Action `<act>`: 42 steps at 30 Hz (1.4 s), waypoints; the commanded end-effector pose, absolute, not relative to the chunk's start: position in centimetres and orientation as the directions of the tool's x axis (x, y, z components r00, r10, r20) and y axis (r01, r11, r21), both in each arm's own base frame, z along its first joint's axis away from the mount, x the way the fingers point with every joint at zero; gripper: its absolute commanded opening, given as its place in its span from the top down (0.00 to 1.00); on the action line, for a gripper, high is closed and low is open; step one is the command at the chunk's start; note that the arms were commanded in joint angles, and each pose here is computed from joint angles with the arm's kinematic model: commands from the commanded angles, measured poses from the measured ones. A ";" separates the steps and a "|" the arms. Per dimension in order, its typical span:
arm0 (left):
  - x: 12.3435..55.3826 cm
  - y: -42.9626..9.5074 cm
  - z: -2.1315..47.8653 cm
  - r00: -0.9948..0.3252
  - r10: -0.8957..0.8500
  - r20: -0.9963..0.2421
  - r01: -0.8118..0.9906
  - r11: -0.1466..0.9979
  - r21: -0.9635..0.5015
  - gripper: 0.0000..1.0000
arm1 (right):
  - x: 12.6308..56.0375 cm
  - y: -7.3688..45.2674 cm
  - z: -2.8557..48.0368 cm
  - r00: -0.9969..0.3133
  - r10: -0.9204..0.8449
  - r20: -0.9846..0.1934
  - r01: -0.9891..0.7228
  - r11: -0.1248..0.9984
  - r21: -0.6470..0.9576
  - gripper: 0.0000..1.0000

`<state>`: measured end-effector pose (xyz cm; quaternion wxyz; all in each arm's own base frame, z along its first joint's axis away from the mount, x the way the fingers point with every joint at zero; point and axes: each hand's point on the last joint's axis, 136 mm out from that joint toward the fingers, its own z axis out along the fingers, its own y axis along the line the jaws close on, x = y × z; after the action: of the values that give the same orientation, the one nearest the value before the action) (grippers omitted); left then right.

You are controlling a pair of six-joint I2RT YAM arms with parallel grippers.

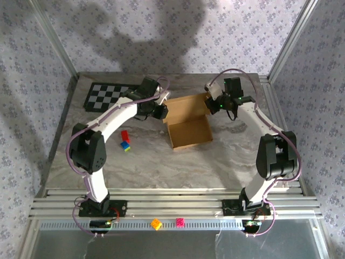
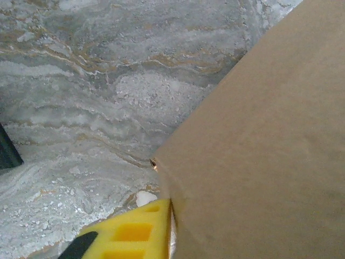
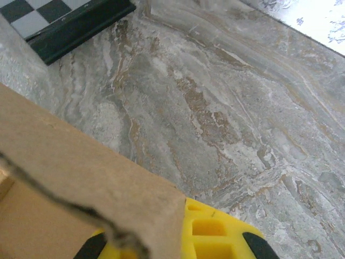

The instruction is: Fold the paper box

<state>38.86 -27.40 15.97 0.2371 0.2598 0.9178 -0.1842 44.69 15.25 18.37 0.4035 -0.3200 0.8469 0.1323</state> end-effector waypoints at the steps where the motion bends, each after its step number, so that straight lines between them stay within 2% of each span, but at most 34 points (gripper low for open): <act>1: 40.3 -28.3 16.9 -0.765 0.319 -0.560 0.508 0.832 -0.220 0.93 | 45.5 15.7 19.4 -0.478 -0.352 -0.805 -0.591 0.807 -0.001 1.00; 3: 41.0 -28.1 16.9 -0.777 0.273 -0.567 0.458 0.863 -0.213 0.99 | 45.8 15.7 19.8 -0.489 -0.303 -0.818 -0.544 0.839 0.015 1.00; 10: 44.3 -27.3 18.2 -0.772 0.099 -0.628 0.299 0.929 -0.220 1.00 | 46.2 15.8 20.1 -0.478 -0.127 -0.869 -0.403 0.911 0.089 1.00; 15: 46.7 -27.6 19.2 -0.735 -0.023 -0.677 0.222 0.936 -0.272 1.00 | 46.5 16.2 21.1 -0.391 0.006 -0.920 -0.315 0.939 0.140 1.00; 20: 48.2 -27.7 19.4 -0.676 -0.119 -0.727 0.197 0.922 -0.333 1.00 | 46.7 16.7 21.9 -0.309 0.057 -0.949 -0.247 0.959 0.138 1.00; 31: 47.5 -26.8 17.6 -0.595 -0.205 -0.777 0.226 0.885 -0.407 1.00 | 46.4 17.7 19.3 -0.248 0.138 -0.959 -0.222 0.956 0.194 1.00; 42: 45.0 -27.0 14.9 -0.617 -0.206 -0.759 0.228 0.877 -0.423 1.00 | 44.2 17.4 15.8 -0.291 0.135 -0.947 -0.212 0.956 0.201 1.00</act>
<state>45.77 -26.55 13.92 0.4336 0.0199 0.8739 -0.2188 44.54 17.28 15.57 0.5855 -0.0497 0.7994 0.1249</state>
